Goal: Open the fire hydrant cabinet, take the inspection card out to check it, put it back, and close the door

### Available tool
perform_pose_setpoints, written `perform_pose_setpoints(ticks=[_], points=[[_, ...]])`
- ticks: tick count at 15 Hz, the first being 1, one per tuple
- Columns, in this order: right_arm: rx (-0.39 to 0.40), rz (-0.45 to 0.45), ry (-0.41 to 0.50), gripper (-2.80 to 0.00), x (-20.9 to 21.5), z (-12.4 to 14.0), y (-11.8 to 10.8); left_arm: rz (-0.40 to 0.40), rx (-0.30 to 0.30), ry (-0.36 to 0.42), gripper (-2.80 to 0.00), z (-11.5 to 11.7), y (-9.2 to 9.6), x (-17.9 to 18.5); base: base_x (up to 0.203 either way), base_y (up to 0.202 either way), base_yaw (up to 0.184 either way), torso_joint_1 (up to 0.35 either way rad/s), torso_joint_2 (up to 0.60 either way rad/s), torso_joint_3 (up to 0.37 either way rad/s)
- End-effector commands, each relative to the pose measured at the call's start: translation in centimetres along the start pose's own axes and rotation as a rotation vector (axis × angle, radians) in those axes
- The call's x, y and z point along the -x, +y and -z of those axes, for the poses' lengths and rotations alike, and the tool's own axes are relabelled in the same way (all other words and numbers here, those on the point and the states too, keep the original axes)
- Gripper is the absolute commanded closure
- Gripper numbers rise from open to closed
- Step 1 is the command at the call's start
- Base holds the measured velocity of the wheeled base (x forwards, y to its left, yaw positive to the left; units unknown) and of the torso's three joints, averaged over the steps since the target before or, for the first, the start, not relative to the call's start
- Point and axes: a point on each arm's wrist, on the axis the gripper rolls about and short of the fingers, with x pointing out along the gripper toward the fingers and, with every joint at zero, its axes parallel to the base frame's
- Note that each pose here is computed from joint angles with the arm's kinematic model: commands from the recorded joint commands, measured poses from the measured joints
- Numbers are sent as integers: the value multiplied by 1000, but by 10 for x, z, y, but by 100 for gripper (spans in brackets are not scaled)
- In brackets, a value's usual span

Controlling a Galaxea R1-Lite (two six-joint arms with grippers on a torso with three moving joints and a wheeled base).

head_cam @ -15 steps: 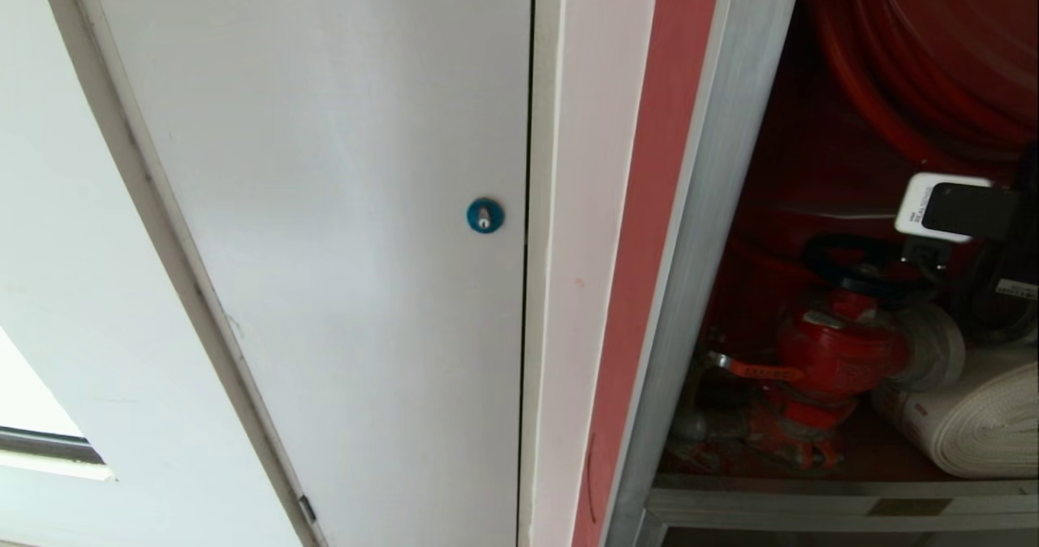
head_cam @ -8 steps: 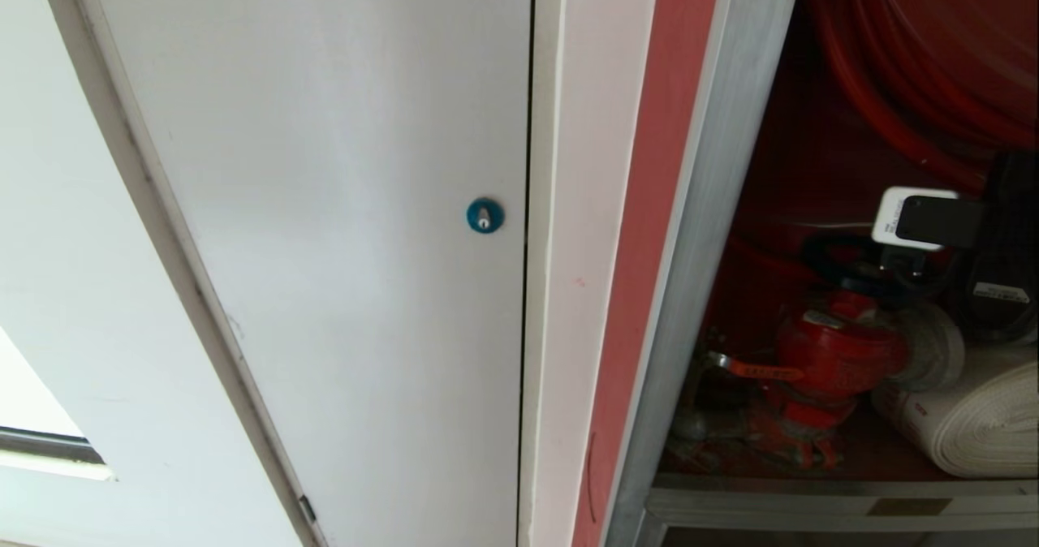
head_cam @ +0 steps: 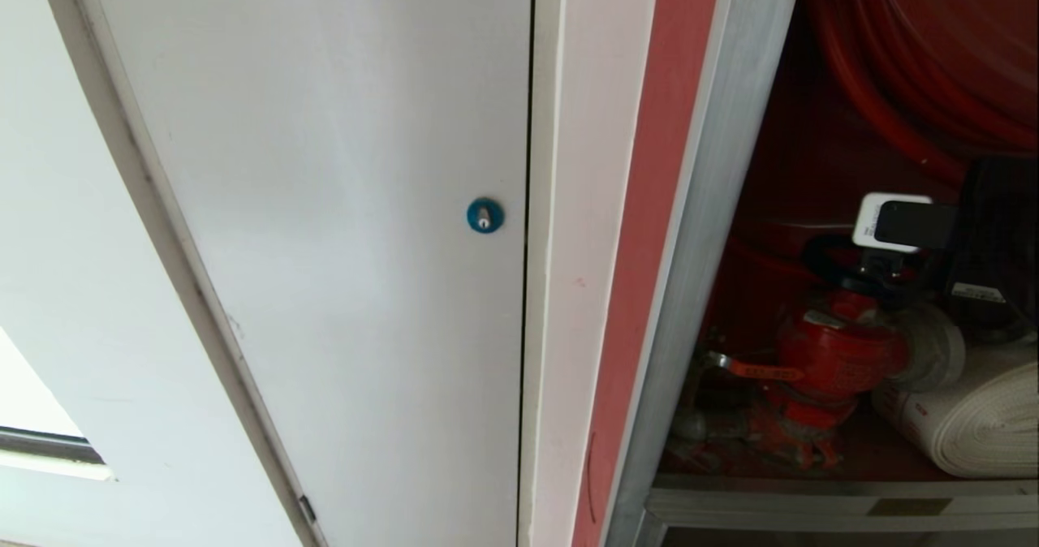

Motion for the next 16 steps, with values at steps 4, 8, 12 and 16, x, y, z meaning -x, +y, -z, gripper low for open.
perform_pose_setpoints(ticks=[4,8,12,16], points=[[-4,30,-20,0,-10,-4,0,-1,0,12,0,3,0,-1,0,0,0,0,0,0],[-6,29,-31,0,-10,-4,0,-1,0,12,0,3,0,-1,0,0,0,0,0,0],[-8,31,-36,-280,-8,-3,0,1,0,13,0,3,0,-1,0,0,0,0,0,0],[-13,42,-43,-280,-4,-3,-2,-1,0,13,0,3,0,-1,0,0,0,0,0,0]])
